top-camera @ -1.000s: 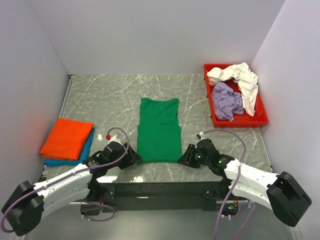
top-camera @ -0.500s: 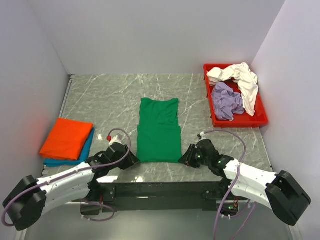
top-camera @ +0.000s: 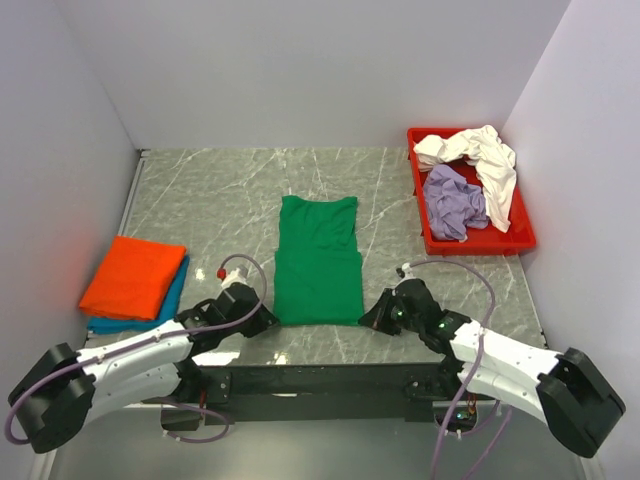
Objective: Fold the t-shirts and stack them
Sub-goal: Fold the tshirt
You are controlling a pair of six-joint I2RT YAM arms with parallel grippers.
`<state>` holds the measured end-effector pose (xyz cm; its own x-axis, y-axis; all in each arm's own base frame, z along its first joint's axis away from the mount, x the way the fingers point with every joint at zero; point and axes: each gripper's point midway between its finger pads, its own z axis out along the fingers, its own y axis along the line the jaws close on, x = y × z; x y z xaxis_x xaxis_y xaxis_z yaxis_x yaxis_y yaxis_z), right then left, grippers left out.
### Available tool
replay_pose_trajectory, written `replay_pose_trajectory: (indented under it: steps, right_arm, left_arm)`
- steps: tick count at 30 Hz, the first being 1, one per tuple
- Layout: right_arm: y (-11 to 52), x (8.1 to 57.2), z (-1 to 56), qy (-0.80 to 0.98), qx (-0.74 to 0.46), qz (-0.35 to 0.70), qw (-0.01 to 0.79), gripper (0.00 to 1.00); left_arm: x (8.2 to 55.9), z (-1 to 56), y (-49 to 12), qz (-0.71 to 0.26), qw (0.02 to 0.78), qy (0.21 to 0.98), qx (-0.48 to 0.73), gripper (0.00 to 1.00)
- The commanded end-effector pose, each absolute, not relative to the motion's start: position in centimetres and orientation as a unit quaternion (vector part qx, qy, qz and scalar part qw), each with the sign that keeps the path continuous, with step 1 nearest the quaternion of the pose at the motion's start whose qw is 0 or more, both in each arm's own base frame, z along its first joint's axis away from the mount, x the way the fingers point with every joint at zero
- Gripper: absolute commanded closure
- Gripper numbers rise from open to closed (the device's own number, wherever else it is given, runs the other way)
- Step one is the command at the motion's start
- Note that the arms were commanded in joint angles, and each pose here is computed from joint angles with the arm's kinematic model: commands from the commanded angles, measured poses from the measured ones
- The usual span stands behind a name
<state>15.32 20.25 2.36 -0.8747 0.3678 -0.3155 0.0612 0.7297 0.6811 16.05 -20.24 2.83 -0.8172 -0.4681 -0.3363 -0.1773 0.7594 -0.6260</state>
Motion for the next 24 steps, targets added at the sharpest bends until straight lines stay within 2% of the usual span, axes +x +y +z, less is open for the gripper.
replay_pose_trajectory:
  steps: [1,8,13,24]
  right_arm:
    - [19.8,14.9,3.0,0.903,0.104,0.347,0.232,1.00]
    - [18.8,12.3,5.5,0.894,0.063,0.375,0.238,1.00]
    - [18.6,11.6,7.8,0.886,0.050,0.388,0.249,1.00]
    - [17.7,19.2,15.9,0.885,0.031,0.285,0.366,1.00]
  left_arm:
    - [16.3,5.2,-20.3,-0.305,0.266,0.900,-0.165,0.99]
    - [13.4,7.7,-19.6,-0.331,0.256,0.896,-0.148,0.99]
    - [13.2,11.1,-19.3,-0.349,0.277,0.883,-0.146,0.99]
    - [19.4,18.2,-20.7,-0.298,0.365,0.873,-0.125,1.00]
